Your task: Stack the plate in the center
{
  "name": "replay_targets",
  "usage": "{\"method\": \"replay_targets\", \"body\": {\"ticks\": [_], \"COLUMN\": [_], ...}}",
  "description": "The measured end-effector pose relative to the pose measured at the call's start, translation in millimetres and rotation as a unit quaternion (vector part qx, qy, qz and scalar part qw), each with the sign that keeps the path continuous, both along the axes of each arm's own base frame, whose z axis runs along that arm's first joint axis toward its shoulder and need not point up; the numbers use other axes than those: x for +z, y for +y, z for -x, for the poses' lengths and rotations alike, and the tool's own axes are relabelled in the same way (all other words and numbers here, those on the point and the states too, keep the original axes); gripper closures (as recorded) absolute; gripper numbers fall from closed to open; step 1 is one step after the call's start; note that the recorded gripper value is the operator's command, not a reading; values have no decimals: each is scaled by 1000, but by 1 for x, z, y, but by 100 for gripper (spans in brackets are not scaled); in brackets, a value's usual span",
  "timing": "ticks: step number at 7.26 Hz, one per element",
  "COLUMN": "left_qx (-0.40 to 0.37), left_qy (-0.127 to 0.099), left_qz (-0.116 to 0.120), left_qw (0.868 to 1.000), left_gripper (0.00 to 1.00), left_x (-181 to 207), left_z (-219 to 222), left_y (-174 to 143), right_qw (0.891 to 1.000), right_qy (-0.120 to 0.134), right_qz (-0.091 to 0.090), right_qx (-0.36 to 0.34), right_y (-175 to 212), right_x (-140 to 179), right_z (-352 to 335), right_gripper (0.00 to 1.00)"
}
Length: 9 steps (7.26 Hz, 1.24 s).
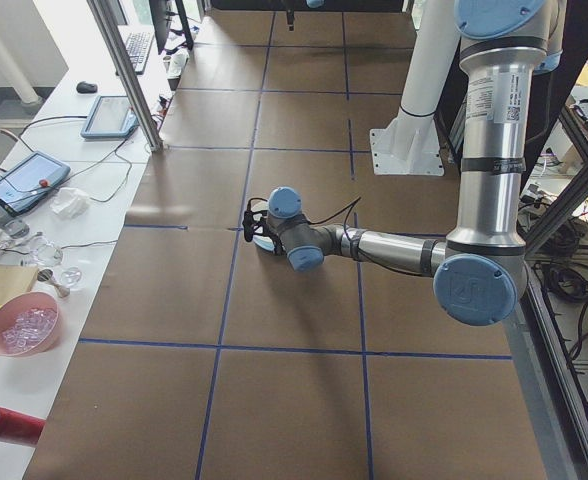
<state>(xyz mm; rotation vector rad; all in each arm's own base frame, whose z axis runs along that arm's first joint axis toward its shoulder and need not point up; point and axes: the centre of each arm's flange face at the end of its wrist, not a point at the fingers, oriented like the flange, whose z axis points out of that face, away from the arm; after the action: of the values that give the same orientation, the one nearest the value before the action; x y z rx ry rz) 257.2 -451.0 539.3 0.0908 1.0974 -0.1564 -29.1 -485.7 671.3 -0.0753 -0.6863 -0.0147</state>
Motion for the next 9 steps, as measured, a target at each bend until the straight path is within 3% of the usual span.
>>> {"method": "replay_targets", "body": {"ticks": [2,6,9], "left_qx": [0,-3,6], "left_qy": [-1,-2,-7], "left_qz": [0,-3,-18], "left_qw": [1000,1000,1000], "left_gripper": [8,9,9], "left_x": [1,2,16], "left_z": [-1,9,71], "left_y": [0,-3,-25], "right_qw": [1000,1000,1000], "right_qy": [0,0,0], "right_qz": [0,0,0], "right_qx": [0,0,0], "right_y": [0,0,0], "right_x": [0,0,0], "right_z": [0,0,0], "right_gripper": [0,0,0]}}
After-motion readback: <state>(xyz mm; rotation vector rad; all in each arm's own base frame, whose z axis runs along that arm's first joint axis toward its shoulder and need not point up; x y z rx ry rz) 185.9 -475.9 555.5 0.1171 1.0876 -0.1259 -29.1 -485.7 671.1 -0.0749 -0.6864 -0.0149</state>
